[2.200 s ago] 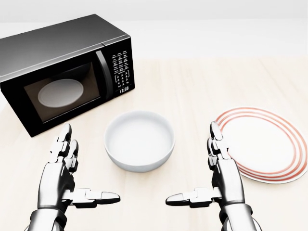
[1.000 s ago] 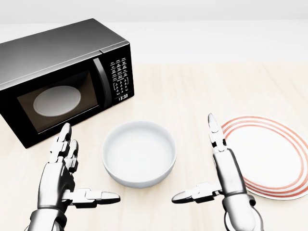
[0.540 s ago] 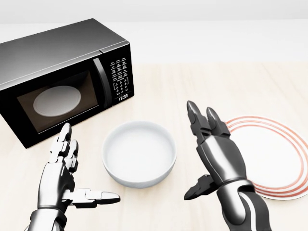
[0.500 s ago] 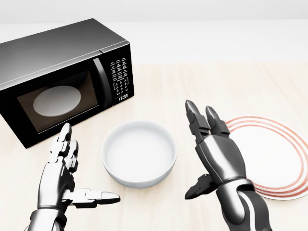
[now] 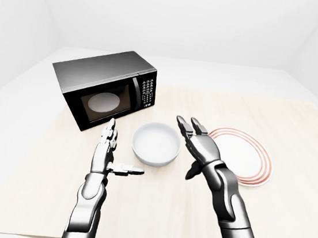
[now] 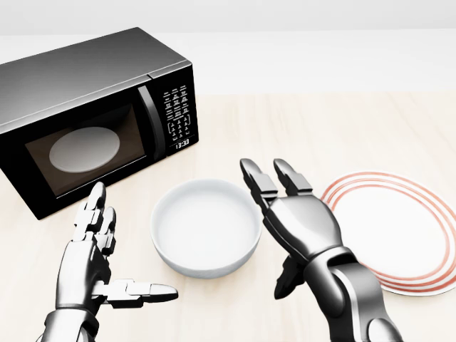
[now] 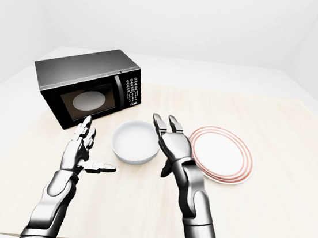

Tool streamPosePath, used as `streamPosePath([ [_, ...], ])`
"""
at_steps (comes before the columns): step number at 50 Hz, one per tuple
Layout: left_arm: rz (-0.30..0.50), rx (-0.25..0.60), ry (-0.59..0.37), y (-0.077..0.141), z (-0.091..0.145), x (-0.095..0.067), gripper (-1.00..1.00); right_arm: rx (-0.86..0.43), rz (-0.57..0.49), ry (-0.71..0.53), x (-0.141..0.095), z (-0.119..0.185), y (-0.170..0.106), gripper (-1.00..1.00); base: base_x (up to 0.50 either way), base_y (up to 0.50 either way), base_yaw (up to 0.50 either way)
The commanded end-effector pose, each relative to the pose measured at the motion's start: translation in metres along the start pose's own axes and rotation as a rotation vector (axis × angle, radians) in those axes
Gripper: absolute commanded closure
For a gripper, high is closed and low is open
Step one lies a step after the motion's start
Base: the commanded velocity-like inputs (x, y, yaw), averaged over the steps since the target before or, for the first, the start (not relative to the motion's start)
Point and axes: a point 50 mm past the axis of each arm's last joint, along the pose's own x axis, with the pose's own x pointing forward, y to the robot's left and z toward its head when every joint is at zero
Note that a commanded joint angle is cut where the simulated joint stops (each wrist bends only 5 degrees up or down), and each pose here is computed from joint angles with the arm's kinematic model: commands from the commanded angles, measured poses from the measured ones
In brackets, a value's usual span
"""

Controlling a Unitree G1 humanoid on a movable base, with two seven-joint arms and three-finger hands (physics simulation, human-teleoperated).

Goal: Pick up the white bowl and put it on the plate.

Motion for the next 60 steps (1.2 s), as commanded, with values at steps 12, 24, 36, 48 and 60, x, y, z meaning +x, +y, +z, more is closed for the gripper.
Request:
streamPosePath([
  [12,-0.001,0.000,0.000,0.000,0.000,0.000,-1.00,-0.065,0.153,-0.017,0.019,0.009,0.006,-1.00,0.00,0.00,0.00],
  [24,0.000,0.000,0.000,0.000,0.000,0.000,-1.00,-0.076,0.224,-0.038,0.031,0.017,0.011,-1.00,0.00,0.00,0.00],
  [36,0.000,0.000,0.000,0.000,0.000,0.000,-1.00,-0.065,0.410,-0.071,0.035,0.027,0.018,-1.00,0.00,0.00,0.00],
  [48,0.000,0.000,0.000,0.000,0.000,0.000,-1.00,-0.086,0.403,-0.105,0.043,0.039,0.006,-1.00,0.00,0.00,0.00],
  [60,0.000,0.000,0.000,0.000,0.000,0.000,-1.00,-0.100,0.413,-0.114,0.049,0.044,0.006,-1.00,0.00,0.00,0.00],
])
